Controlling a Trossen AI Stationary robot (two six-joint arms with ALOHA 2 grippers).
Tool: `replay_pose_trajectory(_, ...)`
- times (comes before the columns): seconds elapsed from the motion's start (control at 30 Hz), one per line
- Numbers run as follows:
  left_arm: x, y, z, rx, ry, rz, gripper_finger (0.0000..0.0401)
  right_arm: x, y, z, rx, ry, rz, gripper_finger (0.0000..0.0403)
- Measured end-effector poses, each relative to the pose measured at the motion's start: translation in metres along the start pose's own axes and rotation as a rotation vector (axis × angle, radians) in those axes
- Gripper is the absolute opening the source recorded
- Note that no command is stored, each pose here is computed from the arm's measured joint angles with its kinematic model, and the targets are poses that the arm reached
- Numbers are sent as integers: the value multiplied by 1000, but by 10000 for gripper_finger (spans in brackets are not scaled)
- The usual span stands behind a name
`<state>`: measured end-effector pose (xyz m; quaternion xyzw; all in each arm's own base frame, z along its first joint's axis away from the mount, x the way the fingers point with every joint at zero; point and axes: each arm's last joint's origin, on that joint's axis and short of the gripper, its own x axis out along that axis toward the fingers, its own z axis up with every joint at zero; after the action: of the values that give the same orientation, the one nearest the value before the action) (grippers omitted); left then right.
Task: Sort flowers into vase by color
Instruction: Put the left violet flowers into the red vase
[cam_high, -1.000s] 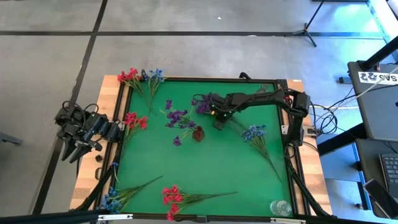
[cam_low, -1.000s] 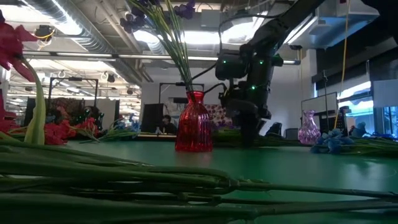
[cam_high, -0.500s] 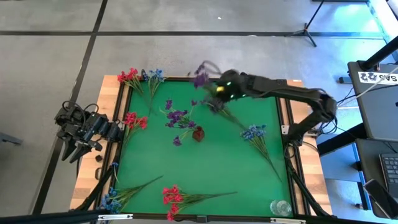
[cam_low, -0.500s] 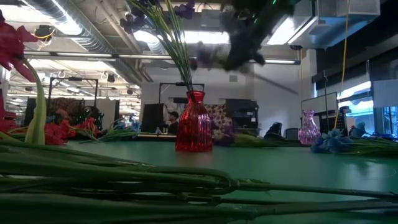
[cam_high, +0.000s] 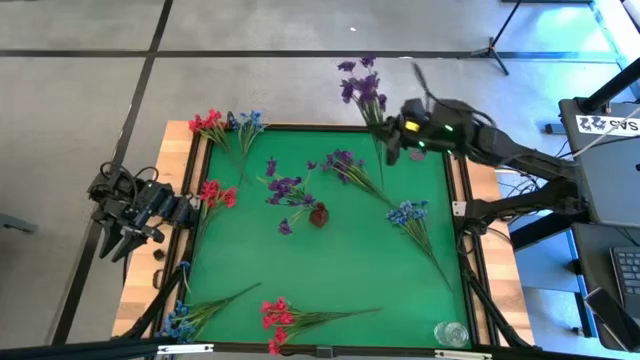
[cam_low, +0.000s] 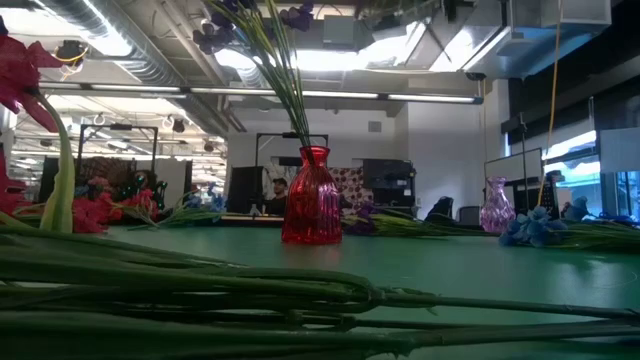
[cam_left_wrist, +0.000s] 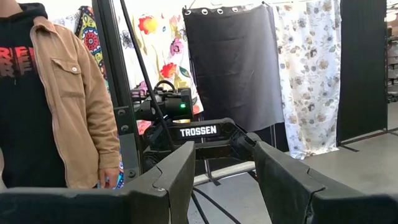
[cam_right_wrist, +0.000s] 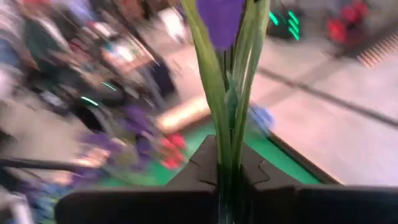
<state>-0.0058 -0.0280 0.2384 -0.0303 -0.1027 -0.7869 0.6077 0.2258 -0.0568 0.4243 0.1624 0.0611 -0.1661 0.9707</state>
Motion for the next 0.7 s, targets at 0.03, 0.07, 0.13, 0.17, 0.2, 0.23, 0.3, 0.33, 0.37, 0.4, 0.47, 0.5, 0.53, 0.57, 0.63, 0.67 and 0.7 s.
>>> replay_pose_trajectory(0.03,0,0,0,1,0,0,161,-7,8,0,0,-57,35,12)
replay_pose_trajectory(0.07,0,0,0,0,0,0,161,-14,15,-1,0,-118,62,17)
replay_pose_trajectory(0.13,0,0,0,0,0,0,161,-26,27,-4,3,-249,122,25)
replay_pose_trajectory(0.17,0,0,0,0,0,0,161,-31,33,-7,6,-309,155,27)
replay_pose_trajectory(0.2,0,0,0,0,0,0,161,-34,38,-12,3,-347,182,27)
replay_pose_trajectory(0.23,0,0,0,0,0,0,161,-36,42,-16,10,-381,211,25)
replay_pose_trajectory(0.3,0,0,0,0,0,0,161,-38,47,-27,14,-393,256,15)
replay_pose_trajectory(0.33,0,0,0,0,0,0,161,-38,50,-33,9,-379,269,11)
replay_pose_trajectory(0.37,0,0,0,0,0,0,161,-37,52,-38,7,-366,283,9)
replay_pose_trajectory(0.4,0,0,0,0,0,0,161,-36,54,-43,2,-347,304,9)
replay_pose_trajectory(0.47,0,0,0,0,0,0,161,-32,60,-52,4,-305,352,16)
replay_pose_trajectory(0.5,0,0,0,0,0,0,161,-29,63,-56,5,-281,372,21)
replay_pose_trajectory(0.53,0,0,0,0,0,0,161,-26,65,-61,-5,-233,390,27)
replay_pose_trajectory(0.57,0,0,0,0,0,0,161,-21,66,-68,-24,-178,415,32)
replay_pose_trajectory(0.63,0,0,0,0,0,0,161,-13,70,-78,-50,-94,479,36)
replay_pose_trajectory(0.67,0,0,0,0,0,0,161,-10,72,-82,-48,-68,499,36)
replay_pose_trajectory(0.7,0,0,0,0,0,0,161,-7,73,-83,-45,-60,519,33)
